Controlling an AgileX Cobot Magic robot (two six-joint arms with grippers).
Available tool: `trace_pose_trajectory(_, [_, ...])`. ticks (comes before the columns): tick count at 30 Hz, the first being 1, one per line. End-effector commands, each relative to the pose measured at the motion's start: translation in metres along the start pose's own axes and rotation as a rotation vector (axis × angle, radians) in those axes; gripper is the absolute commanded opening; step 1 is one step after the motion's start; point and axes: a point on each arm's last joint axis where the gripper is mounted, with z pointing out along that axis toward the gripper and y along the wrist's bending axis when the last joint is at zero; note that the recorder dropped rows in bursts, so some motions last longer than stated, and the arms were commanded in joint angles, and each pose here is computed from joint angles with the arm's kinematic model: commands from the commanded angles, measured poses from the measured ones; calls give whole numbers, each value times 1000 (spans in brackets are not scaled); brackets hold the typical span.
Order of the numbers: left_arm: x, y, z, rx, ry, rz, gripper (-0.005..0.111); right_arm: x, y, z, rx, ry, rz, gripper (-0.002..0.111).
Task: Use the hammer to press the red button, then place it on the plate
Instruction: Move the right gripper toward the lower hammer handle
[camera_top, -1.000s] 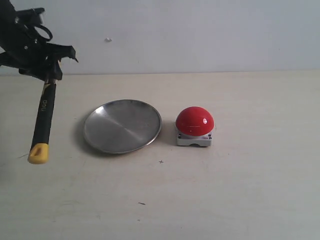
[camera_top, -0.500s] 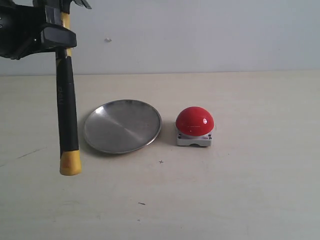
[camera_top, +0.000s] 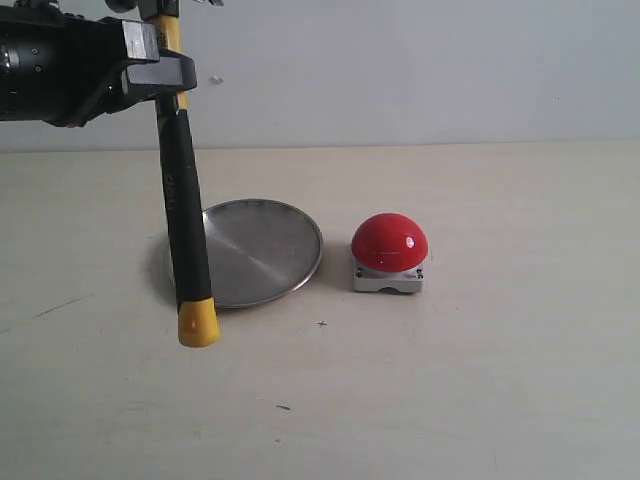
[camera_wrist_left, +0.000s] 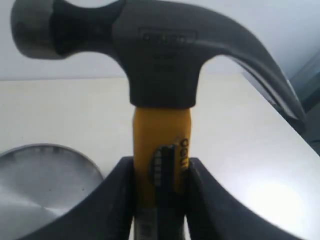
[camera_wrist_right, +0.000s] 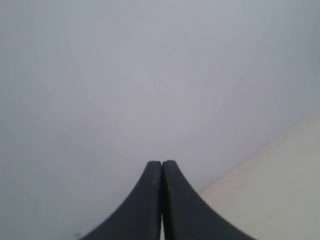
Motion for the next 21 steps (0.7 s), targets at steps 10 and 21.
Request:
trace_pose_trajectory(10, [-12,-10,-4,94,-105,-75,0,-48,56,14,-262,31,111,0])
trace_pose_trajectory(21, [-13,-8,-4,59,-116,-63,0,32,134,110,-733,718,-316,2])
